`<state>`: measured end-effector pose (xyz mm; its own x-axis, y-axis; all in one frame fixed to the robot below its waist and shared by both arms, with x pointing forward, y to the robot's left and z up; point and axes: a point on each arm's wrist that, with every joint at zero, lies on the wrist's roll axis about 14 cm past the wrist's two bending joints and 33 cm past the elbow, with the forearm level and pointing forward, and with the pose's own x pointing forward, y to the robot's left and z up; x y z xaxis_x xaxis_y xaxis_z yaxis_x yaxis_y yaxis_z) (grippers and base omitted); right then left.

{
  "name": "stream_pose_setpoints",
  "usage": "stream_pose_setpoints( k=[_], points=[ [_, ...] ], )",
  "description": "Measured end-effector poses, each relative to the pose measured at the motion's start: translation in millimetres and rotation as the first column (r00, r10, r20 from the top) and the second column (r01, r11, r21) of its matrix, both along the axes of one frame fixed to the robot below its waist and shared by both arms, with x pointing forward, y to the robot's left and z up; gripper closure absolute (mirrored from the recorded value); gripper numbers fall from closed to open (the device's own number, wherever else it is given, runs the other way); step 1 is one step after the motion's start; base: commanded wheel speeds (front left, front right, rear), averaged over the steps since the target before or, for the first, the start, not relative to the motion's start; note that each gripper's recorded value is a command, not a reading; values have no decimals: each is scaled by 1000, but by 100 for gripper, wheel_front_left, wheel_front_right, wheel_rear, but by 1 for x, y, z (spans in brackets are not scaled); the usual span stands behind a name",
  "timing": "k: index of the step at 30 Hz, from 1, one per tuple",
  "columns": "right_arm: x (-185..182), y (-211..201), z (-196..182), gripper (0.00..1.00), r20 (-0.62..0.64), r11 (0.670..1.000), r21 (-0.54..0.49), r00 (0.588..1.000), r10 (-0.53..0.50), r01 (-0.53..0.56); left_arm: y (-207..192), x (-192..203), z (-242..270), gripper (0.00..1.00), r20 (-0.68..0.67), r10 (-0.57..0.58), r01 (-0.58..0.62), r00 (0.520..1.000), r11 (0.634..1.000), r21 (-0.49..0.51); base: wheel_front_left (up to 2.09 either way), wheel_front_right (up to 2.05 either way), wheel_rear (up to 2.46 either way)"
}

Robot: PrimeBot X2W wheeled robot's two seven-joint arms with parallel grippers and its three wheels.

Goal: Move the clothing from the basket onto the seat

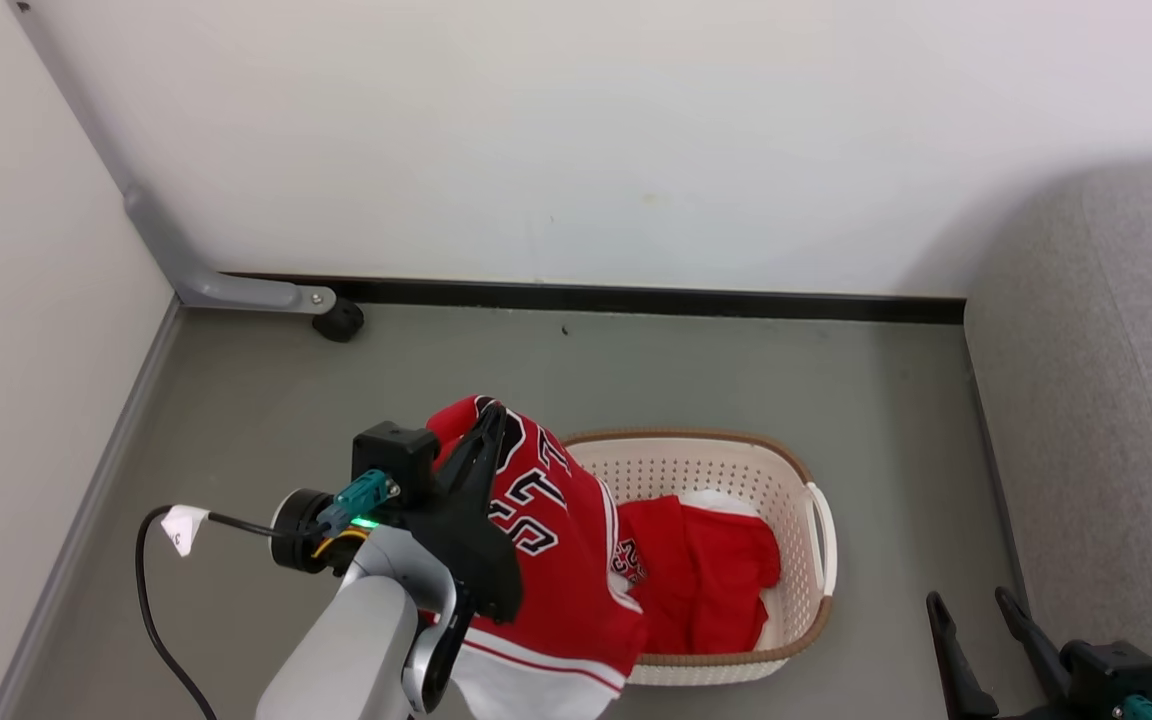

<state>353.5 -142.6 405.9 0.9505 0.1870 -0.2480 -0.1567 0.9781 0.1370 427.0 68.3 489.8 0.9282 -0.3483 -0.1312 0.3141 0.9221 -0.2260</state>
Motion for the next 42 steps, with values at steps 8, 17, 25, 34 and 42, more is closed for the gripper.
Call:
stream_pose_setpoints(
  k=[8,17,25,34,42],
  points=[
    [2,9,17,0,58,999,-10,998,39,-38,9,-8,21,100,56,37,-36,998,999,-25,0,0,0],
    [10,27,36,0,122,993,-37,986,115,-112,18,-11,37,100,90,68,-65,994,997,-32,0,0,0],
    [25,60,67,0,220,975,-61,950,221,-213,25,-16,40,100,95,89,-86,992,996,-33,0,0,0],
    [31,126,102,0,312,917,-96,863,397,-388,22,-19,47,100,102,76,-74,992,997,-30,0,0,0],
    [6,201,114,0,332,770,-179,699,633,-612,19,-26,58,100,129,52,-49,990,998,-26,0,0,0]
  ],
)
